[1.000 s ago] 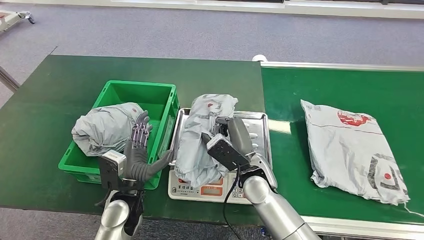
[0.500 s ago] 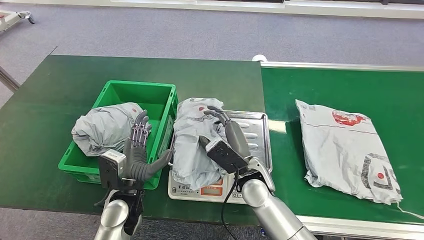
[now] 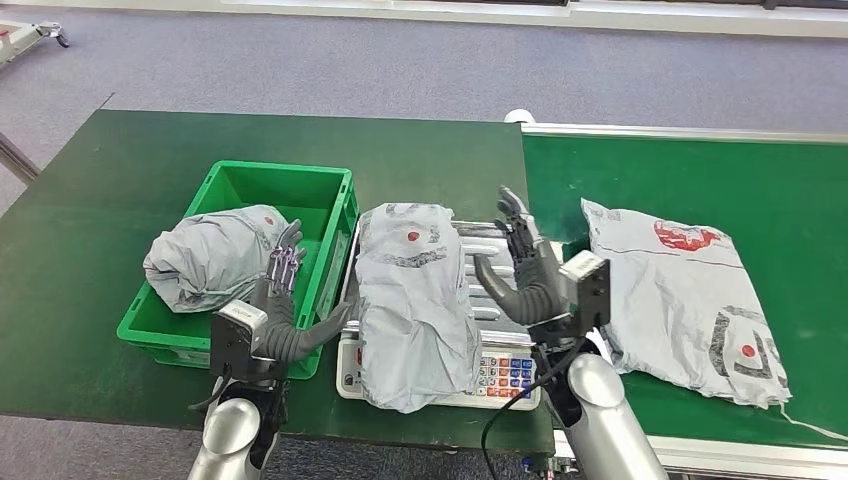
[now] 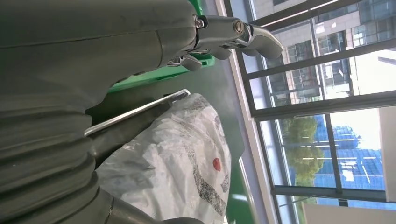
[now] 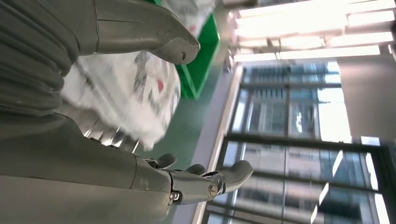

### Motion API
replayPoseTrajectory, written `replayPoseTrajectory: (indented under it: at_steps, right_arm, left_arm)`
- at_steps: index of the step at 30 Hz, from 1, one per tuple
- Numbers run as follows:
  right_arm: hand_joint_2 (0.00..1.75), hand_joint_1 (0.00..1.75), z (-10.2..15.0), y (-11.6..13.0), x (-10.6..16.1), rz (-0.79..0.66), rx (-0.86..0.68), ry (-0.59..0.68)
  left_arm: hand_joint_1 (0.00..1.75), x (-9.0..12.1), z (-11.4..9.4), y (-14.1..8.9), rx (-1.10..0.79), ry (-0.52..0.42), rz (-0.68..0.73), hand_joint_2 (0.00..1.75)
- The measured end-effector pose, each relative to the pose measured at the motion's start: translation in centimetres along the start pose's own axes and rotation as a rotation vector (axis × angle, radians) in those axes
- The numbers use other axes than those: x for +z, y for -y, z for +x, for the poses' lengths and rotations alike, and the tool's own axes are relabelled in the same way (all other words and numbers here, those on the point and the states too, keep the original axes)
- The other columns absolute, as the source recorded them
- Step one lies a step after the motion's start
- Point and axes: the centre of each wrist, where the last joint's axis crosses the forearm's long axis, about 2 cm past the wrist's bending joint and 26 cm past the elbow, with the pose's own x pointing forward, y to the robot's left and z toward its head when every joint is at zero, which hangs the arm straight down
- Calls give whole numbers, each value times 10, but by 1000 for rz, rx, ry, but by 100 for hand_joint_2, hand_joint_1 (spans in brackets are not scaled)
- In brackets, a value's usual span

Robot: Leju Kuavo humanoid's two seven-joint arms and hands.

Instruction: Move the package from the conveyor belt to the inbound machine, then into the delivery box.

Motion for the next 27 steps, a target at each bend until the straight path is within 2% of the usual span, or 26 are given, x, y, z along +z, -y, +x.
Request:
replayPoseTrajectory:
  at_steps: [7,17,20,27]
  right_arm:
    - [175,0,-10,35,36,-117,-64,-62]
    - [175,0,-19,45,56,-116,-172,-103]
    - [175,0,-20,48,58,-112,-187,-105]
    - [175,0,-19,52,46,-87,-171,-120]
  left_arm:
    - [0,-8,1,-3,-72,-10,-68,175]
    - [0,-22,1,-2,-163,-5,-162,175]
    - [0,-34,0,1,-304,-15,-273,175]
    - [0,-72,-18,9,-686,-28,-721,175]
